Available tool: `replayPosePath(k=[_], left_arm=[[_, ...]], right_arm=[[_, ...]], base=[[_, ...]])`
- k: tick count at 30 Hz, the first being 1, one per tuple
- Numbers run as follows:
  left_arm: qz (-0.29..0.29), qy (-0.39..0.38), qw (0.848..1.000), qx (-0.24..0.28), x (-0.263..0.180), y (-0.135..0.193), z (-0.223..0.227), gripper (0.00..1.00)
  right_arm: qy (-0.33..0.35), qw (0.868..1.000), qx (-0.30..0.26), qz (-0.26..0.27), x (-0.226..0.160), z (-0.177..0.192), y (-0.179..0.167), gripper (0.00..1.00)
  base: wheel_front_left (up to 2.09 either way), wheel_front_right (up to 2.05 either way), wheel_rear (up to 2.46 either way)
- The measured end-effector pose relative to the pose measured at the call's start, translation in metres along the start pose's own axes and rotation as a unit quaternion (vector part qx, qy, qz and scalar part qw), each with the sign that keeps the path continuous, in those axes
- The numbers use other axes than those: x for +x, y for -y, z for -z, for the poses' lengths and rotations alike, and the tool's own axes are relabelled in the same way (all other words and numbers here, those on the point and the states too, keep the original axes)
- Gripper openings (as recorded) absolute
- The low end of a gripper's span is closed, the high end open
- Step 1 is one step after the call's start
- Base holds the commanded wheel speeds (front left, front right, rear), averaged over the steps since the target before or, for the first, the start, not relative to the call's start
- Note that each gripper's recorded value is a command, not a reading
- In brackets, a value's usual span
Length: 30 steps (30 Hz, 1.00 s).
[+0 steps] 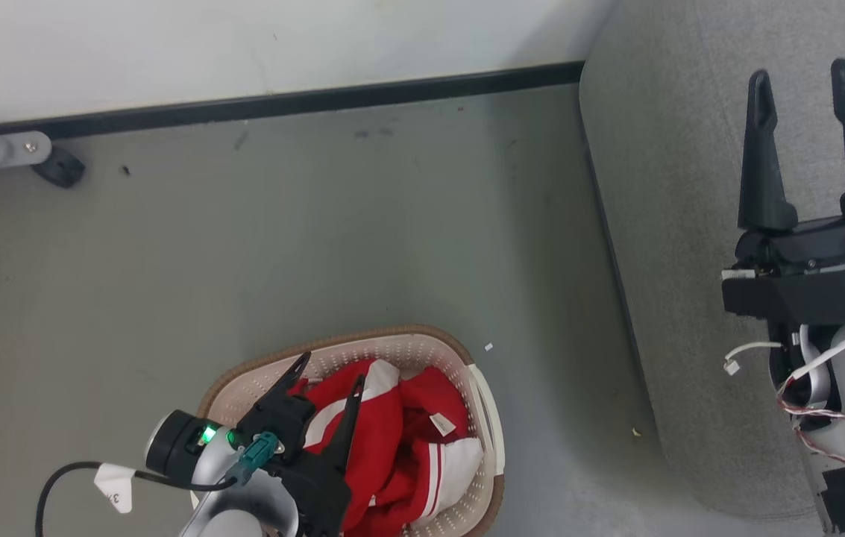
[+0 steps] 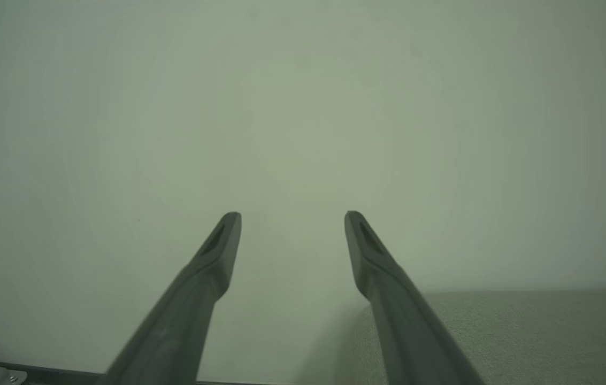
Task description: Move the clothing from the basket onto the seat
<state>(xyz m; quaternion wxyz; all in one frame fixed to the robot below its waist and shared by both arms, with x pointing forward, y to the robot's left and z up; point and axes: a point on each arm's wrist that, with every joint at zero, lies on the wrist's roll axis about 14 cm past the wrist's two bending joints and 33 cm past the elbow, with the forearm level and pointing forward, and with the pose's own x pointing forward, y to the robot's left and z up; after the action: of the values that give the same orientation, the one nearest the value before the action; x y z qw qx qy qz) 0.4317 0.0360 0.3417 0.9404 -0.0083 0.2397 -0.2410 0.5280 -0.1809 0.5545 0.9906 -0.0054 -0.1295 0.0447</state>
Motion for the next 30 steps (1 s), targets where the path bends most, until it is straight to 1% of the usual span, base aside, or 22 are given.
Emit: replayPosePath(k=[6,19,26,30], left_arm=[[0.022,-0.057,0.998,-0.002,0.023,0.003,0.037,1.0],[0.046,-0.147,0.988,-0.004,0.064,-0.004,0.11,1.0],[0.065,-0.208,0.976,-0.011,0.069,0.001,0.162,1.0],[0.072,-0.219,0.973,-0.018,0.074,0.003,0.178,1.0]], right_arm=[[0.003,1.0,-0.001,-0.01,0.024,0.016,-0.002,1.0],[-0.007,0.999,-0.001,-0.031,0.058,0.066,-0.01,1.0],[-0.021,0.999,-0.005,-0.04,0.067,0.099,-0.014,1.0],[-0.028,0.998,-0.011,-0.048,0.069,0.115,-0.016,1.0]], base=[[0.0,0.0,0.0],[0.0,0.0,0.0],[0.0,0.0,0.0],[0.0,0.0,0.0]])
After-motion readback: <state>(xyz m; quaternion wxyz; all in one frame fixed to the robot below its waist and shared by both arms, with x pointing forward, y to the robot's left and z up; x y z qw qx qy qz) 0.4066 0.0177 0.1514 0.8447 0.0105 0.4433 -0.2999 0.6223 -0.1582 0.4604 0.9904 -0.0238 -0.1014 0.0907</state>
